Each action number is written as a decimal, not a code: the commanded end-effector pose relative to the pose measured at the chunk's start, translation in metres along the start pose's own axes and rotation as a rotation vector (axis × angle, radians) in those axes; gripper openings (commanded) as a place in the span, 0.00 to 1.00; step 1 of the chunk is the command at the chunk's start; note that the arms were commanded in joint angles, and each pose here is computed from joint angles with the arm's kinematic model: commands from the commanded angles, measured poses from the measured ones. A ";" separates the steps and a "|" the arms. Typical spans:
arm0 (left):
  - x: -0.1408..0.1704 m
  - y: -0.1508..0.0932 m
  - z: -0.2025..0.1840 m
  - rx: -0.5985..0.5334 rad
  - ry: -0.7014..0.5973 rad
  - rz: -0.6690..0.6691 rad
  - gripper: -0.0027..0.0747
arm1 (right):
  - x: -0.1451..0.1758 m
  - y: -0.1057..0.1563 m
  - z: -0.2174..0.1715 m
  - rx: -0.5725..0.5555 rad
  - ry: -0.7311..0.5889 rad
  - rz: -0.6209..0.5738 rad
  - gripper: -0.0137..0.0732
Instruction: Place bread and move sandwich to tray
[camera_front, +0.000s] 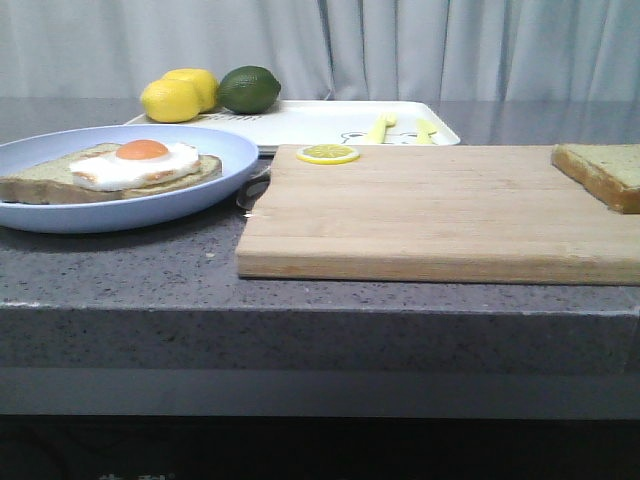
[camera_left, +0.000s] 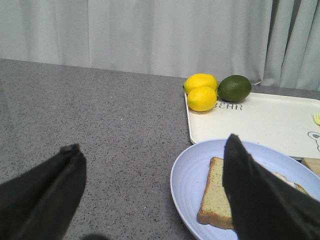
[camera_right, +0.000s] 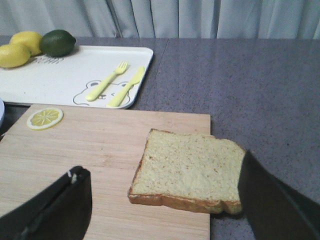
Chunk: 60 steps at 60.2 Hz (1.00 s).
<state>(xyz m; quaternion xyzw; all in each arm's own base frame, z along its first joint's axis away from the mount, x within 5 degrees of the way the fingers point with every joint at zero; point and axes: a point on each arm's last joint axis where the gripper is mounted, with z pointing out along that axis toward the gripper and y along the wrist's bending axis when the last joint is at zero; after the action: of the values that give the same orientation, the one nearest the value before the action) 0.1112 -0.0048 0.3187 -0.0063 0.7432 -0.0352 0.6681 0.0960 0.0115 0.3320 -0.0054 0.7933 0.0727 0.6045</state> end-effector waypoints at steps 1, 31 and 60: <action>-0.018 -0.001 0.000 0.001 -0.112 0.004 0.79 | -0.020 0.000 0.014 0.007 0.015 -0.011 0.87; -0.018 -0.001 0.000 0.001 -0.112 0.004 0.70 | -0.056 -0.071 0.145 0.223 0.486 0.219 0.87; -0.018 -0.001 0.000 0.001 -0.112 0.004 0.70 | -0.035 -0.135 0.207 -0.122 0.831 0.331 0.87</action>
<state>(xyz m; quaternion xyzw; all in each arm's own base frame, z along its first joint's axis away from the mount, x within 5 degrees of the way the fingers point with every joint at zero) 0.1113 -0.0047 0.3193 -0.0064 0.7410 -0.0352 0.6705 0.3117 -0.1004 0.2806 0.0845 0.9599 0.1827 0.1950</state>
